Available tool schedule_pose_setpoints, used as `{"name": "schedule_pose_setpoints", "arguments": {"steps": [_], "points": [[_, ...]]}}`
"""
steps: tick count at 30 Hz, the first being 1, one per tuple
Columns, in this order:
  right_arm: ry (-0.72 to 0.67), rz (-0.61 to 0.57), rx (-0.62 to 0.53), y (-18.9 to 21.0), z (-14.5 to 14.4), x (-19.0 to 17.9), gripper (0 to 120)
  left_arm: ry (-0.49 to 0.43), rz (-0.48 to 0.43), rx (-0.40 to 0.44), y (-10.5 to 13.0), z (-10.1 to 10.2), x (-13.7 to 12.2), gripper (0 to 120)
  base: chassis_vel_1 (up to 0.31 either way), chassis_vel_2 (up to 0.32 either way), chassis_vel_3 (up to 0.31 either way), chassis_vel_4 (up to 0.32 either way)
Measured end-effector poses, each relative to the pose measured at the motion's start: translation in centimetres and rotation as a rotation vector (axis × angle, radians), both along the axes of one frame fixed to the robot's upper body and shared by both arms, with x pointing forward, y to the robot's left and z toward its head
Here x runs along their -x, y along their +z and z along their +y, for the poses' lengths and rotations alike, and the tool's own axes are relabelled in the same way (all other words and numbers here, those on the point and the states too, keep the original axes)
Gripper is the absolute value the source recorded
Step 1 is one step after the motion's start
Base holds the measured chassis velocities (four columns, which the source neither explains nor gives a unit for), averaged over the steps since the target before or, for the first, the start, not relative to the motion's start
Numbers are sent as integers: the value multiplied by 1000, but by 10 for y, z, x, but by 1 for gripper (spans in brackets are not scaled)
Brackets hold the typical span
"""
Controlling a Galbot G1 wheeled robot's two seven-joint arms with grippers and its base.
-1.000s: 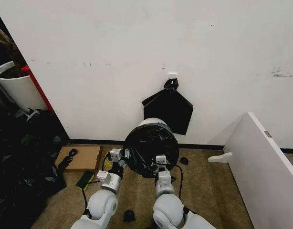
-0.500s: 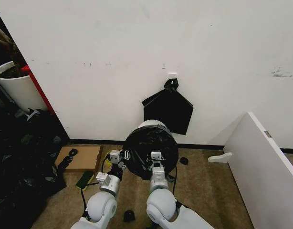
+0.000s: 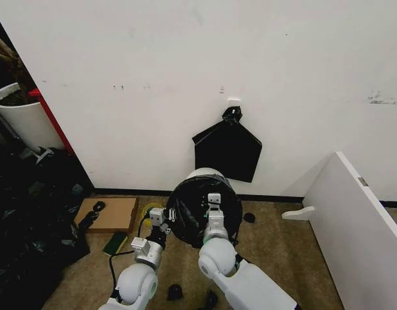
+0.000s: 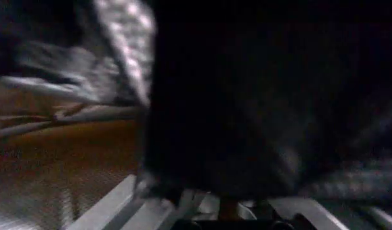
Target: Place the garbage bag over the trash bin.
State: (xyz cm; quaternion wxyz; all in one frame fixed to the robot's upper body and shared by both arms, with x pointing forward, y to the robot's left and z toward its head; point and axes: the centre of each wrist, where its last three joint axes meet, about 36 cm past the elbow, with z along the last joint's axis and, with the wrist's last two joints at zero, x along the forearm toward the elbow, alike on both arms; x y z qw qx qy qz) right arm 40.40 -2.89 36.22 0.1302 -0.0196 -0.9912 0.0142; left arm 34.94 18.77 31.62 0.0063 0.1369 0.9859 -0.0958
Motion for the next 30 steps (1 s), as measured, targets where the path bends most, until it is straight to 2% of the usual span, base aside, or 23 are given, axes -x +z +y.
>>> {"name": "schedule_pose_setpoints", "arguments": {"steps": [13, 18, 23, 27, 30], "points": [[-52, 32, 18, -13, -3, -27, 0, -16, -13, -29, -6, 0, 5, 0, 0, 0, 0, 0], [-43, 28, 27, -14, -4, -23, 0, -9, -18, -30, -6, 2, 1, 0, 0, 0, 0, 0], [52, 4, 38, -19, -7, -1, 0, 1, -20, -27, -6, 4, -4, 0, 0, 0, 0, 0], [186, -57, 42, -29, -8, 18, 0, -3, -13, -27, -8, 2, -2, 0, 0, 0, 0, 0], [142, -169, 129, -45, -1, 10, 0, -4, 0, -23, -12, -2, 3, 0, 0, 0, 0, 0]]}}
